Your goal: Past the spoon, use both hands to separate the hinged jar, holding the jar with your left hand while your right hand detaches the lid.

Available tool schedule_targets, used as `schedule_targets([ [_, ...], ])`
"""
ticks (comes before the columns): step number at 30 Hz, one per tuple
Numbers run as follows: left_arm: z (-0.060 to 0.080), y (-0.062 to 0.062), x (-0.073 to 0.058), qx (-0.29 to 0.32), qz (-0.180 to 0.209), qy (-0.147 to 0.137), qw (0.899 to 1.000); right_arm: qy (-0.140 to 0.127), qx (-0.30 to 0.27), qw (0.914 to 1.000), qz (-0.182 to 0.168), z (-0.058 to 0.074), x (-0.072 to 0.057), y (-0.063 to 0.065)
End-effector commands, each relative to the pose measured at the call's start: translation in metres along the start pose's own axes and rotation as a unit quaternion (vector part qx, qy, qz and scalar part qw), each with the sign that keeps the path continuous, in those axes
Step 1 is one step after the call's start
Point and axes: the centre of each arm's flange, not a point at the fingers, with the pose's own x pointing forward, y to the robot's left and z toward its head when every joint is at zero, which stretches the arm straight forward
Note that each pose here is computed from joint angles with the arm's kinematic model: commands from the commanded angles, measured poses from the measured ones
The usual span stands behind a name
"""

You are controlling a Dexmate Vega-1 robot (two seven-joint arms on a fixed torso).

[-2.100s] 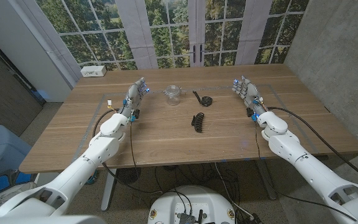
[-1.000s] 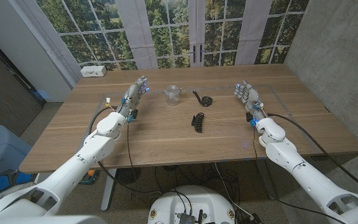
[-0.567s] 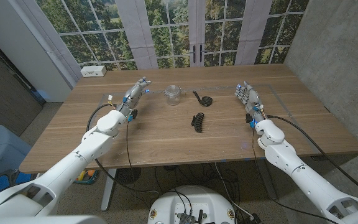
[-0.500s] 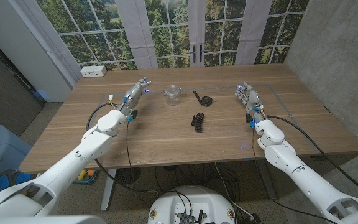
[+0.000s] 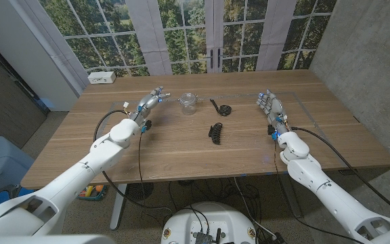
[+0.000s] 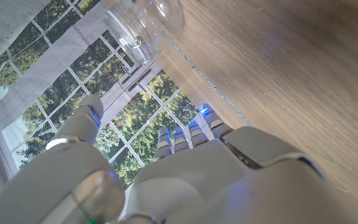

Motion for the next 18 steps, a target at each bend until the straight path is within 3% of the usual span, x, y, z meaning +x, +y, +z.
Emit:
schedule_targets([
  [1,-0.003,-0.009,0.003,0.05,-0.006,0.026,0.998,-0.003,0.003,1.0,-0.003,-0.001,-0.003,0.0],
  [18,-0.005,-0.02,0.011,0.095,-0.038,0.047,0.994,-0.021,-0.001,0.9997,0.012,0.002,-0.01,0.013],
])
